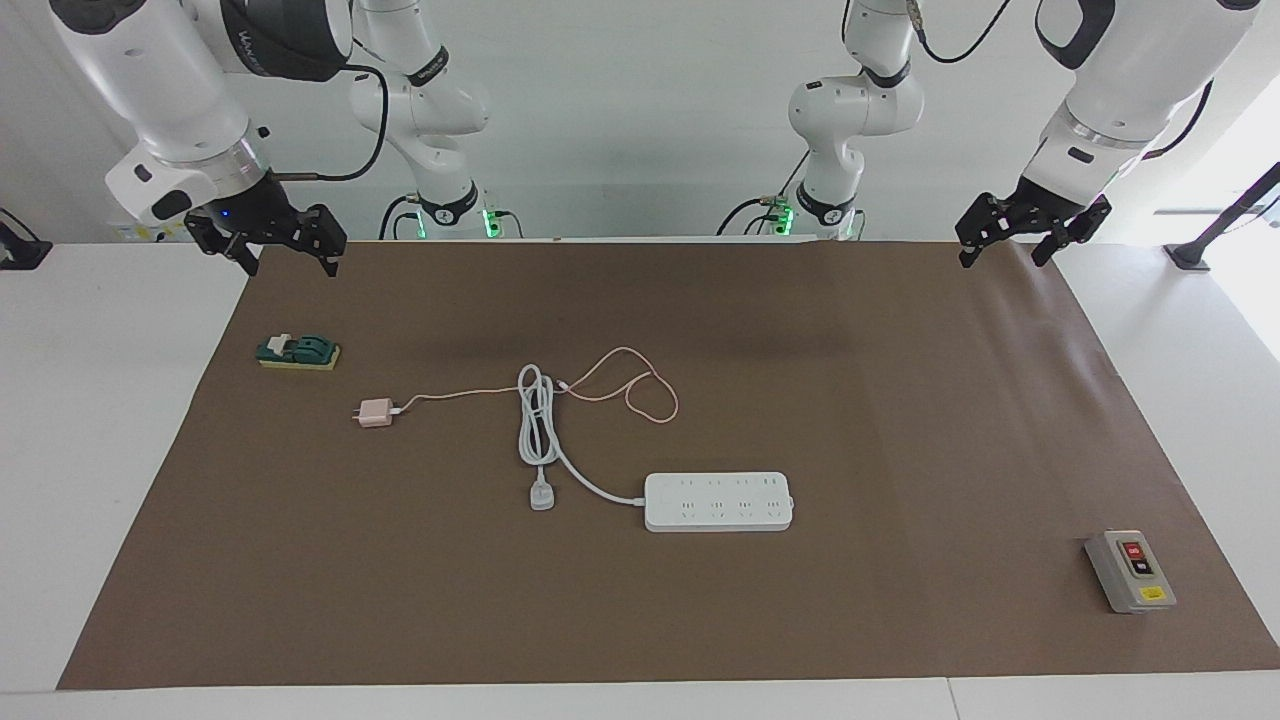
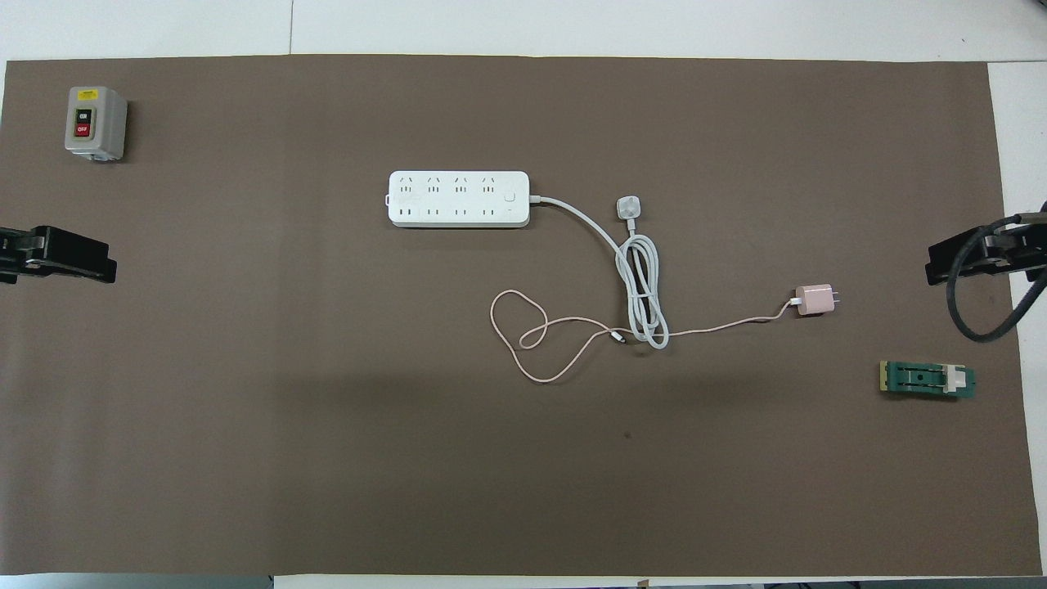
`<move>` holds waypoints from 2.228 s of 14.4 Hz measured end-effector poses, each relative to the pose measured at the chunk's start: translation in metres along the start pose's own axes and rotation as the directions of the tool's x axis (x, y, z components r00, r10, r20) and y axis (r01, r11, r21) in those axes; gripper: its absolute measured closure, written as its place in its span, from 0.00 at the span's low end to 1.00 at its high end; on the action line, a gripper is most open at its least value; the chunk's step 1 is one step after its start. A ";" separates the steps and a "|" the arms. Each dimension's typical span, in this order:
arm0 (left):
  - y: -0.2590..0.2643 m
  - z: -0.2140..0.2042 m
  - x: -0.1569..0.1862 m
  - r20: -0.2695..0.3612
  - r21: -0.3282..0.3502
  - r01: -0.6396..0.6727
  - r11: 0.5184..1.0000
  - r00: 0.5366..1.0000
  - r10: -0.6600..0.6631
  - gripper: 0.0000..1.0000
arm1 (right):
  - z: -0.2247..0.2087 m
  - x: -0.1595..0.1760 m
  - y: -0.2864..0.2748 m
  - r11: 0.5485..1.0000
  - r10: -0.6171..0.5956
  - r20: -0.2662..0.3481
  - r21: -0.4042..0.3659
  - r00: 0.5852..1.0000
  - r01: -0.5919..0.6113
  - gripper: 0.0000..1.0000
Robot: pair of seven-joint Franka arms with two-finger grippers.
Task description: Plug charger into power strip
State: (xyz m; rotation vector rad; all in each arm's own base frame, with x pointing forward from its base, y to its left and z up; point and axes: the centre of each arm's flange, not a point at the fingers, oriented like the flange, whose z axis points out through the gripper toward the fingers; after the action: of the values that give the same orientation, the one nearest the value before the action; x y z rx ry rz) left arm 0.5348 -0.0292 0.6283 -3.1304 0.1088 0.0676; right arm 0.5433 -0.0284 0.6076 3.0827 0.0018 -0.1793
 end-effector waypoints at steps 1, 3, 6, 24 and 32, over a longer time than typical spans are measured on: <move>0.000 0.000 0.000 0.000 0.000 0.000 1.000 1.000 0.000 0.00 | 0.000 0.000 0.000 1.000 0.000 0.000 0.000 1.000 0.000 0.00; 0.000 -0.001 0.000 -0.001 0.000 0.000 1.000 1.000 0.000 0.00 | 0.000 0.000 0.000 1.000 0.000 0.000 0.000 1.000 0.000 0.00; 0.000 -0.002 -0.001 -0.003 0.000 0.001 1.000 1.000 -0.001 0.00 | 0.000 0.000 0.003 1.000 0.006 -0.003 0.000 1.000 -0.006 0.00; 0.009 0.015 0.009 0.045 -0.001 -0.021 1.000 0.999 0.021 0.00 | 0.059 0.002 0.058 0.937 0.308 0.125 0.133 0.943 -0.323 0.00; 0.049 0.019 0.025 0.043 -0.015 -0.091 0.996 0.995 0.092 0.00 | 0.180 0.050 0.064 0.618 0.672 0.372 0.192 0.640 -0.762 0.00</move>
State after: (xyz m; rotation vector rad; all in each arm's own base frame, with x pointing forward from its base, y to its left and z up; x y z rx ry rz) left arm 0.5557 -0.0799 0.6077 -3.1333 0.2521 0.1373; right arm 0.5720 -0.1019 0.4265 3.0156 -1.4146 -0.5921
